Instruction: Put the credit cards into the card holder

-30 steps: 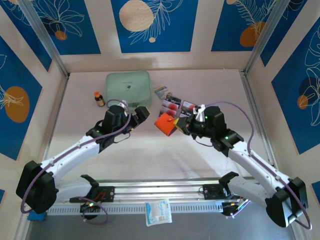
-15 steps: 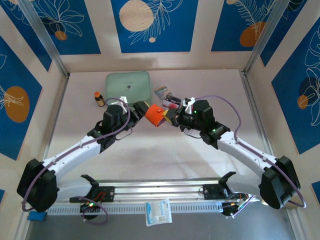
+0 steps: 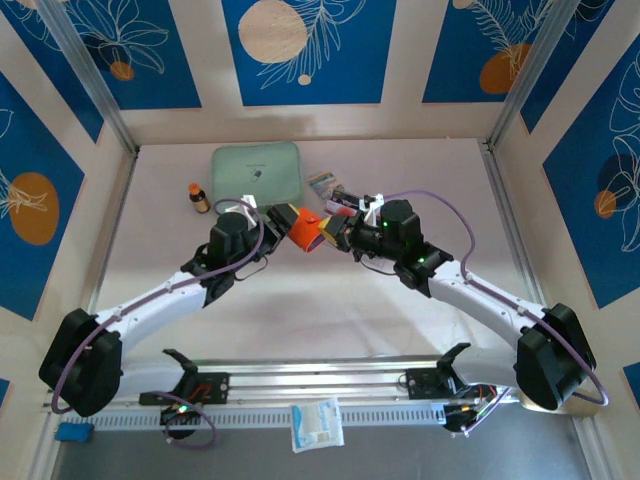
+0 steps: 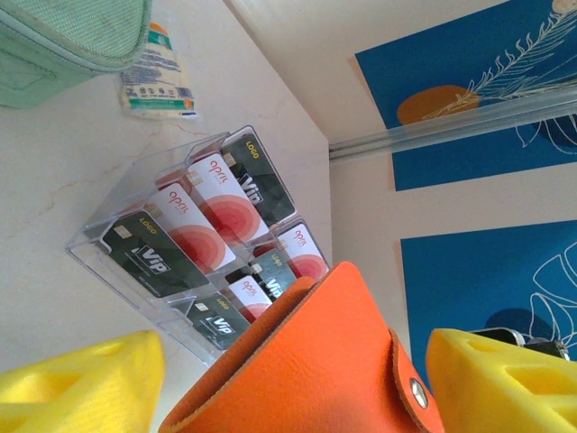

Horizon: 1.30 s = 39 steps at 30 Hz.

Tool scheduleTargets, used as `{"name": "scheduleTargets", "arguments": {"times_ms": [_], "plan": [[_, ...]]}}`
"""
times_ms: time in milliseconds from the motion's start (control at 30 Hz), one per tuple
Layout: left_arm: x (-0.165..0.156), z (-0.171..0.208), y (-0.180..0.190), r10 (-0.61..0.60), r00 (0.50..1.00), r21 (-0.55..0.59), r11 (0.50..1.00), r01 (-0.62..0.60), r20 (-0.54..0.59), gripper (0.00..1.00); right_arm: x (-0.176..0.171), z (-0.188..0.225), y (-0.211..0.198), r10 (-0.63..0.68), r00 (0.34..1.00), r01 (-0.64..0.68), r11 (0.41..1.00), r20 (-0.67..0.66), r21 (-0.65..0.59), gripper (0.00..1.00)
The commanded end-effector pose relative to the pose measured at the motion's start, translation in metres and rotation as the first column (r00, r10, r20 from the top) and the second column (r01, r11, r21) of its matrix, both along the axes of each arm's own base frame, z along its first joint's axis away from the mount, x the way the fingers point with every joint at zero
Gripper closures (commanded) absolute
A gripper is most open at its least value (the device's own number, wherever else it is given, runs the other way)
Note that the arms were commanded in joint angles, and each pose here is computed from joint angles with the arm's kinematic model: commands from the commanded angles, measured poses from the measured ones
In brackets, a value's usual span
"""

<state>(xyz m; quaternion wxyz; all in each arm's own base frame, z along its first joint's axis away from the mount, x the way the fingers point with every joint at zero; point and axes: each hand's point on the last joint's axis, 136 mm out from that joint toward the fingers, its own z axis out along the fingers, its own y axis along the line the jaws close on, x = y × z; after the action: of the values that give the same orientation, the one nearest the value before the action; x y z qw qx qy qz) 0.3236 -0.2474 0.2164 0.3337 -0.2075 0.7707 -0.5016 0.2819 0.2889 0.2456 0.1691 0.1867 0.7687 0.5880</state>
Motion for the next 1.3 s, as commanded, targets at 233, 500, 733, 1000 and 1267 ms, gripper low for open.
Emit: {"name": "scheduleTargets", "arguments": {"times_ms": [233, 500, 733, 1000, 1267], "plan": [[-0.002, 0.007, -0.002, 0.001, 1.0, -0.039, 0.999, 0.0, 0.031, 0.24, 0.007, 0.021, 0.005, -0.013, 0.999, 0.011, 0.999, 0.041, 0.049, 1.0], [0.001, 0.013, -0.006, 0.002, 0.999, -0.091, 0.996, 0.002, 0.05, 0.39, 0.007, 0.019, 0.012, 0.001, 1.0, -0.003, 0.998, 0.027, 0.066, 1.0], [0.002, 0.016, -0.006, 0.012, 0.998, -0.113, 0.994, -0.004, 0.069, 0.63, 0.006, 0.01, 0.013, 0.001, 1.0, -0.002, 0.997, 0.008, 0.079, 1.0], [0.008, 0.019, -0.001, 0.03, 0.992, -0.075, 0.997, -0.02, 0.127, 1.0, -0.008, -0.036, -0.001, -0.009, 0.998, 0.01, 1.0, -0.069, 0.008, 0.85], [0.007, 0.023, 0.0, -0.079, 0.967, 0.119, 0.992, 0.052, 0.24, 1.0, -0.045, -0.107, -0.059, -0.029, 0.988, -0.021, 0.949, -0.154, -0.313, 0.56]]}}
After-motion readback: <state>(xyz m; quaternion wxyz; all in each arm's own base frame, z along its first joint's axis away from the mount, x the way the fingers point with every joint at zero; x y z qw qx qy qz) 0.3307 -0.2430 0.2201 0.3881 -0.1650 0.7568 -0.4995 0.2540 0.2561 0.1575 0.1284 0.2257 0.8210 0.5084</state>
